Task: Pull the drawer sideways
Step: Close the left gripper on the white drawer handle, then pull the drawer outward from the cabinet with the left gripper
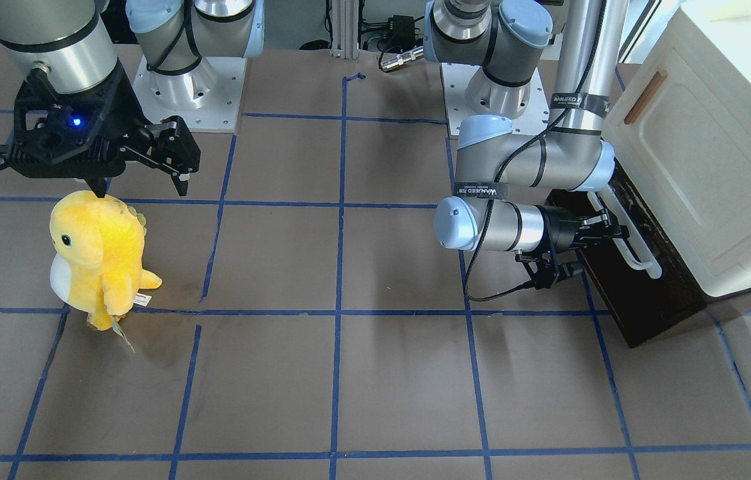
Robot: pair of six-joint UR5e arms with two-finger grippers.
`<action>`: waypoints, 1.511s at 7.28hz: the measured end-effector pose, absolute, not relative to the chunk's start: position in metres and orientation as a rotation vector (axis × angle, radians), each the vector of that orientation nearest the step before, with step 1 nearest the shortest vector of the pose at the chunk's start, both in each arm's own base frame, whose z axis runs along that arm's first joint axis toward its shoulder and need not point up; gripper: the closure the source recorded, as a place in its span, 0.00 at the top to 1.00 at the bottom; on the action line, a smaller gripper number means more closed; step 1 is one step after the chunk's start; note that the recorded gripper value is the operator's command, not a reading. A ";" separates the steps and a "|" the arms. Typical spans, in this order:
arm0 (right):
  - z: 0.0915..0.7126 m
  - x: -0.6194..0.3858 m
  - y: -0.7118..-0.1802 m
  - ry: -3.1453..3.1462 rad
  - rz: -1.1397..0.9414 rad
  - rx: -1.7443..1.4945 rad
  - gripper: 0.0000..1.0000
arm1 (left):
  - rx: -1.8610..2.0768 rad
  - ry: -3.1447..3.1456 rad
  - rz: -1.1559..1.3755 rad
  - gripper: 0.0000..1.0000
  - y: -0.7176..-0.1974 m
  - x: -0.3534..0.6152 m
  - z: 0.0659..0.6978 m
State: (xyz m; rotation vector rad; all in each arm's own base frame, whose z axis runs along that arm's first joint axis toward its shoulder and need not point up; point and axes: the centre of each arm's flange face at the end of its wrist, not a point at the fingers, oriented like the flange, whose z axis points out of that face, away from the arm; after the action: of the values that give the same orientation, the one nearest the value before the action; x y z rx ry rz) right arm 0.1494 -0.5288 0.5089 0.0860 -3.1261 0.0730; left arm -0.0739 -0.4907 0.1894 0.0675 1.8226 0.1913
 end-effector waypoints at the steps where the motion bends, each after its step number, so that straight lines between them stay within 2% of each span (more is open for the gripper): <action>1: 0.509 0.149 -0.529 -3.126 0.073 0.086 1.00 | 0.067 1.823 0.191 0.24 -0.491 -0.074 0.190; 11: 0.509 0.149 -0.529 -3.126 0.073 0.087 1.00 | 0.085 1.831 0.138 0.24 -0.495 -0.096 0.196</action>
State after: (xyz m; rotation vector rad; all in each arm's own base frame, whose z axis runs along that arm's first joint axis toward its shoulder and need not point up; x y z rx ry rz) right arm 0.1493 -0.5288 0.5089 0.0873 -3.1260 0.0730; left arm -0.0958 -0.4952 0.1961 0.0853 1.8312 0.1377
